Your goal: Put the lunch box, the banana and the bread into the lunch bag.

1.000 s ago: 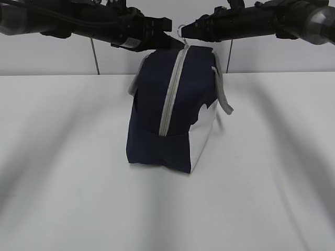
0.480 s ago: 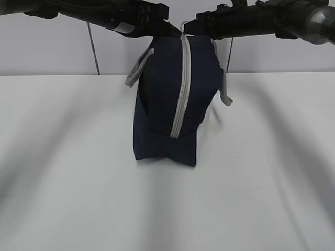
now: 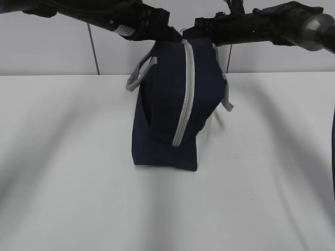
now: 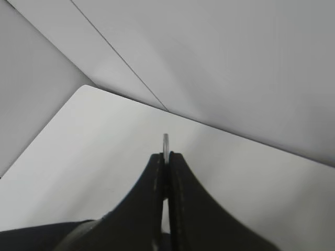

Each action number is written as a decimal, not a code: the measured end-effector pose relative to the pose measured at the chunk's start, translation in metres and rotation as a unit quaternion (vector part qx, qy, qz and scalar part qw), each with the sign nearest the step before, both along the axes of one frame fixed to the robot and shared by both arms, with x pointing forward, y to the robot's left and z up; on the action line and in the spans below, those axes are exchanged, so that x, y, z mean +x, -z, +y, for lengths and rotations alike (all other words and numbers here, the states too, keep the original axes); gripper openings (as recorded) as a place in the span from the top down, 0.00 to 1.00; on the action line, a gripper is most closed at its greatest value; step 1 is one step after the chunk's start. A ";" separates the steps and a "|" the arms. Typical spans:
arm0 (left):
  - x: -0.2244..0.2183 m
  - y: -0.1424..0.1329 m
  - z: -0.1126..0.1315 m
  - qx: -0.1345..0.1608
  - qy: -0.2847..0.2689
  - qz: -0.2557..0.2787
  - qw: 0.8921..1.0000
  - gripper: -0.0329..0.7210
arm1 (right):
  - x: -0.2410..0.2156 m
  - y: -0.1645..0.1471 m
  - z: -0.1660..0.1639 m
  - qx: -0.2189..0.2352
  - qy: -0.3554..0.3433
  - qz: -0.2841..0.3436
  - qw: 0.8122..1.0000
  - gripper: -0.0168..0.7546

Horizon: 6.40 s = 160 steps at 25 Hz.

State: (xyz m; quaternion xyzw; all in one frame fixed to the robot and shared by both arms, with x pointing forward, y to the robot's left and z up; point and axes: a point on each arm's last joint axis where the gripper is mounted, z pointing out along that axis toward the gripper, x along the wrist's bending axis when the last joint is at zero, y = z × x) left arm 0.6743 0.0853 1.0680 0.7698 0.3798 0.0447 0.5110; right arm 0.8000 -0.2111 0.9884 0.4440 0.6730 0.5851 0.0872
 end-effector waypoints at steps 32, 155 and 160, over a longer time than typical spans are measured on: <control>-0.008 -0.006 0.002 0.023 0.044 -0.018 0.999 0.87 | 0.008 0.033 0.004 0.038 -0.004 0.058 0.998 0.95; -0.432 0.012 0.207 0.154 -0.280 -0.060 0.945 0.41 | -0.553 -0.060 -0.095 -0.253 0.229 0.044 0.939 0.29; -0.441 0.012 0.208 0.145 -0.328 -0.083 0.930 0.42 | -0.572 -0.059 -0.098 -0.227 0.343 0.026 0.911 0.29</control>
